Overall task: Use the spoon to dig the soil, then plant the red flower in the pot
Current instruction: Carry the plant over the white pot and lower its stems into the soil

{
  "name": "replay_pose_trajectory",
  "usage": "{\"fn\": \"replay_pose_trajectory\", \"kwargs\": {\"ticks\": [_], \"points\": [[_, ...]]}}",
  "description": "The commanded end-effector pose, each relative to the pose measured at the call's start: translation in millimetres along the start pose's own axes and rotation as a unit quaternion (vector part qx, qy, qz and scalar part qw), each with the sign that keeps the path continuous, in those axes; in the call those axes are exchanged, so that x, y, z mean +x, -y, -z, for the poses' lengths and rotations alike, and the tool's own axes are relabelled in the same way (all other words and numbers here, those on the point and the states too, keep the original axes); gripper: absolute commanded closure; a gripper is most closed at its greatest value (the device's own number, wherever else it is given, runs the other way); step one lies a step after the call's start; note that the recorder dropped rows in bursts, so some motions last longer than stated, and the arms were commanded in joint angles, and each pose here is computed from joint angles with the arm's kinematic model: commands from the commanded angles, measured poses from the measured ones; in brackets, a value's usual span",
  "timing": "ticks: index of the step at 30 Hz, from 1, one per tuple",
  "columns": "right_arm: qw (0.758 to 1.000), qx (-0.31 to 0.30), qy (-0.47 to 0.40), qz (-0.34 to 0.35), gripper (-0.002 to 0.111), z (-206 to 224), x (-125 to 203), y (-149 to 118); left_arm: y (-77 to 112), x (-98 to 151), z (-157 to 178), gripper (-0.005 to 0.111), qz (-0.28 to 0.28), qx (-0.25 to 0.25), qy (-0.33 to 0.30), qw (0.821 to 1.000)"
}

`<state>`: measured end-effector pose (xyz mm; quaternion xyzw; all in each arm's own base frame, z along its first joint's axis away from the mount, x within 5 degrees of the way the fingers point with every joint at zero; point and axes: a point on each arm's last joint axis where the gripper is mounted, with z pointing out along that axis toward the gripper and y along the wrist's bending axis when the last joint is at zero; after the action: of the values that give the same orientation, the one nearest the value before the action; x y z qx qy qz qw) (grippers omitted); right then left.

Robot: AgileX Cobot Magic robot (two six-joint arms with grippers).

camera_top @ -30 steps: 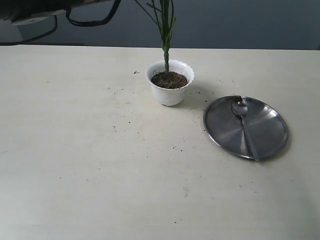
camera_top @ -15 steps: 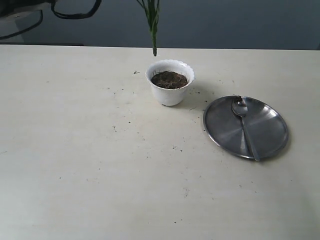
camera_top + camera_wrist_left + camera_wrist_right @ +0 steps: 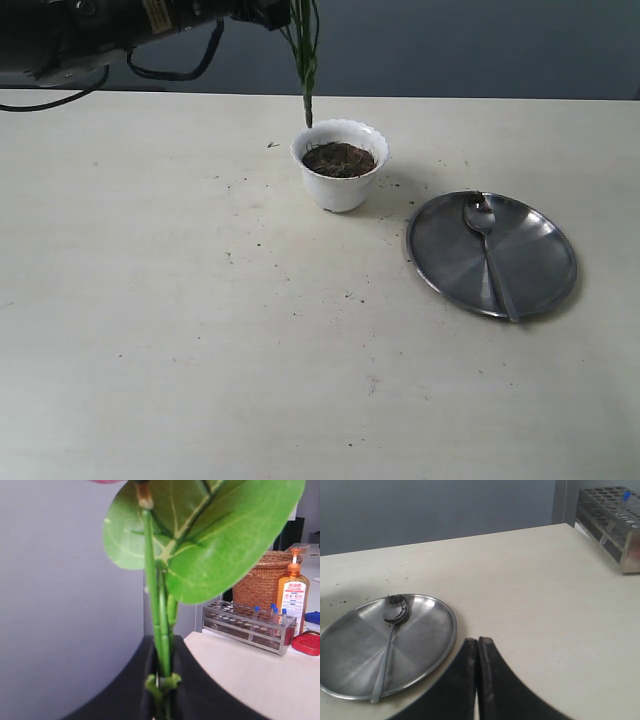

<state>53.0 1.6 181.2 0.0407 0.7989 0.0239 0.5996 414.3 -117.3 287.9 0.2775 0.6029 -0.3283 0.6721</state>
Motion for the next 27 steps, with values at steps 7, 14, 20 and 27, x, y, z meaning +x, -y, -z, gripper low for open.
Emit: {"fn": "replay_pose_trajectory", "kwargs": {"ticks": [7, 14, 20, 27], "points": [[1.0, 0.002, 0.006, 0.001, 0.109, 0, 0, 0, -16.4, -12, -10, 0.106, -0.051, 0.043, 0.017, 0.998], [1.0, 0.002, 0.006, 0.001, 0.109, 0, 0, 0, -25.2, 7, -23, 0.106, -0.054, 0.087, 0.025, 0.994], [1.0, 0.002, 0.006, 0.001, 0.109, 0, 0, 0, -29.1, 25, -29, 0.106, -0.062, 0.117, 0.011, 0.991], [1.0, 0.002, 0.007, 0.001, 0.109, 0, 0, 0, -39.2, 43, -36, 0.106, -0.06, 0.11, 0.015, 0.992]]}}
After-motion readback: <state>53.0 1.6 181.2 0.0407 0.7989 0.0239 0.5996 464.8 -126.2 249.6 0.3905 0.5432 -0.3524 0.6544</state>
